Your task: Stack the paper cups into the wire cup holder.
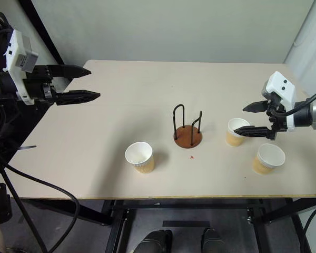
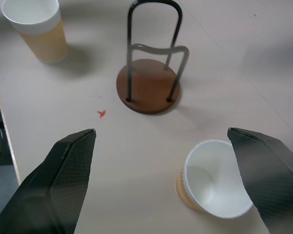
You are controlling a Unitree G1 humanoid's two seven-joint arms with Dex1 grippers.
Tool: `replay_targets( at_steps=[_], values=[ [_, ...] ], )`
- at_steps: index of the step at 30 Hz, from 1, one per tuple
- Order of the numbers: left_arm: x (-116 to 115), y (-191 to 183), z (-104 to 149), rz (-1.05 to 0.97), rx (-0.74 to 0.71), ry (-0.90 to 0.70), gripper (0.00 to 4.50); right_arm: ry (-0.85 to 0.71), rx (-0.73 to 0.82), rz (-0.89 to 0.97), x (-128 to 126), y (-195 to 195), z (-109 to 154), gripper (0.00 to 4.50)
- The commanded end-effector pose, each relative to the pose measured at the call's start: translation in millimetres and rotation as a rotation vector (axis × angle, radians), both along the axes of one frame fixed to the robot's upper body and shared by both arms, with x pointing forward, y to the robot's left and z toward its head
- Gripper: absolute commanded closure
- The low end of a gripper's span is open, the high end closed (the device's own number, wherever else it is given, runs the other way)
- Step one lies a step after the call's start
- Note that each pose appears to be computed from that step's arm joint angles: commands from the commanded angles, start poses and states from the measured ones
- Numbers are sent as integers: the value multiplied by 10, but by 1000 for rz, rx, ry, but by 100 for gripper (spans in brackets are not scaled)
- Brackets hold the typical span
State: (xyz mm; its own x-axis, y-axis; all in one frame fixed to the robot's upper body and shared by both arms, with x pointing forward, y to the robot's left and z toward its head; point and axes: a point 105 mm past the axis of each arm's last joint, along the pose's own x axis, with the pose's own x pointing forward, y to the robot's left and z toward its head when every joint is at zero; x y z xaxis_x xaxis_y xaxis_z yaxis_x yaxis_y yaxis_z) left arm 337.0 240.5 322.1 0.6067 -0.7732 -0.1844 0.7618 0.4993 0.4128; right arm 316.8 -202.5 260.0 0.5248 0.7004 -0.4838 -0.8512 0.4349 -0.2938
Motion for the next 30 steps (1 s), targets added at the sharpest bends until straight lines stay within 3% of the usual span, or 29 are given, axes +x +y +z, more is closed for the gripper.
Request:
replay_targets(
  at_steps=[1, 8, 16, 30],
  values=[
    [-37, 70, 132, 23, -3, -52, 39, -68, 8, 9, -46, 22, 181, 1],
    [-30, -91, 105, -58, 3, -28, 39, -20, 57, 35, -158, 153, 140, 1],
    [-80, -296, 86, -202, 134, 29, 39, 104, 120, 118, -320, 519, -40, 1],
    [-166, -172, 116, -123, 114, -7, 39, 78, 150, -40, 293, 769, -334, 1]
  ],
)
